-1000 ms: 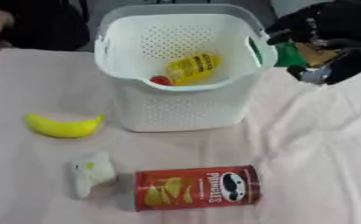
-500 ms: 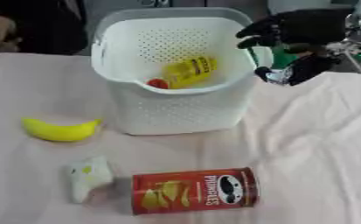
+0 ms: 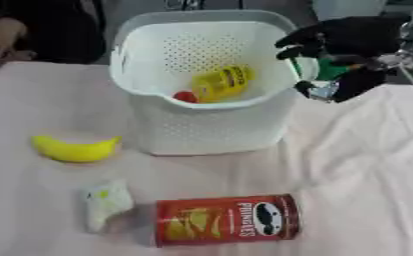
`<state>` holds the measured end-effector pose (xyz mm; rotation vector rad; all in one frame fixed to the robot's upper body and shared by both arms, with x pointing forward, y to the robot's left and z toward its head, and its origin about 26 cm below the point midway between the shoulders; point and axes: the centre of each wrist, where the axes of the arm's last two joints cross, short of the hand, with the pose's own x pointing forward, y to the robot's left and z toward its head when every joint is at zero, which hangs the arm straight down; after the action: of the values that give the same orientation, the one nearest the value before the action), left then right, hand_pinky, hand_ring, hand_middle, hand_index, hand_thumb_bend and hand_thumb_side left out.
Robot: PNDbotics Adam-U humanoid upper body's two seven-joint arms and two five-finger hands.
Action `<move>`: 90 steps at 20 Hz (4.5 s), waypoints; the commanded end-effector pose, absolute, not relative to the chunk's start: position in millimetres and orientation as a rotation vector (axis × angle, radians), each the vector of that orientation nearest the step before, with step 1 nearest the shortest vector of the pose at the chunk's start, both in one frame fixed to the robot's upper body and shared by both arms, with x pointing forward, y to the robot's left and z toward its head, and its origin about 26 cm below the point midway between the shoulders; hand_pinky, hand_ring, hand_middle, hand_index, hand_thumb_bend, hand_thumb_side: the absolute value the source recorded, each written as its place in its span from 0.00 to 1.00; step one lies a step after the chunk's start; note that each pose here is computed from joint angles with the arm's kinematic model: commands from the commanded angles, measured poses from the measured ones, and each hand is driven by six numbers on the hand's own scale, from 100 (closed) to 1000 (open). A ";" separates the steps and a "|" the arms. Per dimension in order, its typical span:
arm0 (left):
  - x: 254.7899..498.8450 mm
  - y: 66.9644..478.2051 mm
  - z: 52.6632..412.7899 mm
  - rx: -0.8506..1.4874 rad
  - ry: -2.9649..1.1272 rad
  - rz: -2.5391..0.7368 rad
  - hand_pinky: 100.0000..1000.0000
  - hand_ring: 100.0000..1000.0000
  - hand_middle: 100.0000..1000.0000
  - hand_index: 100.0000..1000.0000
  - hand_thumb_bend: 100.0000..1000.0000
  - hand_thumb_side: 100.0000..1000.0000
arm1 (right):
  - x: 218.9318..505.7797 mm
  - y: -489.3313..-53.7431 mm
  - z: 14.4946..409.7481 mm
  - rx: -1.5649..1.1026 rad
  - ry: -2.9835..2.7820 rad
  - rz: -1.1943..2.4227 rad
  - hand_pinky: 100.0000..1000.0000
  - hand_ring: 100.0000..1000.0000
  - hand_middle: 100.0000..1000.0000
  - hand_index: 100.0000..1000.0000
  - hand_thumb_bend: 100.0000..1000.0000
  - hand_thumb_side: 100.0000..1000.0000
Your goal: Pick up objects on the table and place them in the box.
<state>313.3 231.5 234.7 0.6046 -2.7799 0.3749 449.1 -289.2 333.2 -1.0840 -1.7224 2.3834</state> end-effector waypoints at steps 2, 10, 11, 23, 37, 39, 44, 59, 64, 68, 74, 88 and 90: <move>311.3 231.0 240.4 0.602 -2.802 0.381 0.75 0.82 0.88 0.94 0.00 1.00 | 419.1 -291.2 352.9 -1.145 -1.684 2.521 0.90 1.00 1.00 1.00 0.04 0.98; 311.4 230.4 240.5 0.598 -2.800 0.388 0.75 0.82 0.88 0.94 0.00 1.00 | 365.2 -257.4 347.0 -1.347 -1.859 2.382 0.85 0.97 0.97 1.00 0.01 1.00; 311.4 230.4 240.6 0.599 -2.800 0.388 0.75 0.82 0.88 0.94 0.00 1.00 | 361.0 -253.6 344.3 -1.352 -1.868 2.380 0.85 0.97 0.97 1.00 0.00 1.00; 311.2 231.4 239.3 0.603 -2.790 0.402 0.75 0.82 0.88 0.94 0.00 1.00 | 342.3 -222.5 331.1 -1.202 -1.936 2.370 0.84 0.92 0.93 1.00 0.03 1.00; 310.6 234.9 235.5 0.632 -2.774 0.404 0.75 0.82 0.88 0.94 0.00 1.00 | 335.4 -200.0 324.0 -1.011 -1.876 2.402 0.84 0.93 0.92 1.00 0.00 1.00; 310.5 235.4 234.9 0.639 -2.772 0.407 0.75 0.82 0.88 0.94 0.00 1.00 | 336.0 -198.5 318.7 -0.976 -1.853 2.404 0.84 0.94 0.93 1.00 0.00 1.00; 310.0 237.4 232.1 0.656 -2.763 0.409 0.75 0.82 0.88 0.94 0.00 1.00 | 338.3 -196.2 307.8 -0.897 -1.816 2.394 0.85 0.95 0.93 1.00 0.00 1.00; 308.6 241.0 225.0 0.680 -2.747 0.418 0.75 0.82 0.88 0.94 0.00 1.00 | 341.6 -179.9 279.3 -0.711 -1.804 2.392 0.88 0.97 0.93 1.00 0.01 1.00; 308.3 242.2 223.4 0.688 -2.745 0.418 0.75 0.82 0.88 0.94 0.00 1.00 | 340.5 -175.1 273.8 -0.685 -1.827 2.380 0.88 0.97 0.93 1.00 0.04 1.00; 308.0 243.0 222.1 0.693 -2.743 0.418 0.75 0.82 0.88 0.94 0.00 1.00 | 341.6 -174.0 266.7 -0.689 -1.788 2.404 0.89 0.99 0.95 1.00 0.15 0.97; 307.7 243.6 221.3 0.696 -2.742 0.422 0.75 0.82 0.88 0.94 0.00 1.00 | 346.9 -175.1 255.2 -0.700 -1.645 2.472 0.92 1.00 0.97 1.00 0.30 0.69; 307.5 243.6 220.2 0.692 -2.741 0.431 0.75 0.82 0.88 0.94 0.00 1.00 | 362.0 -178.0 238.6 -0.672 -1.501 2.469 0.94 1.00 1.00 1.00 0.38 0.63; 307.5 243.6 219.8 0.692 -2.740 0.432 0.75 0.82 0.88 0.94 0.00 1.00 | 365.7 -176.9 233.4 -0.671 -1.488 2.461 0.94 1.00 1.00 1.00 0.39 0.63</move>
<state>309.3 242.5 214.5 0.6863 -2.7183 0.4279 363.2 -173.1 227.2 -0.6529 -1.5652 2.3564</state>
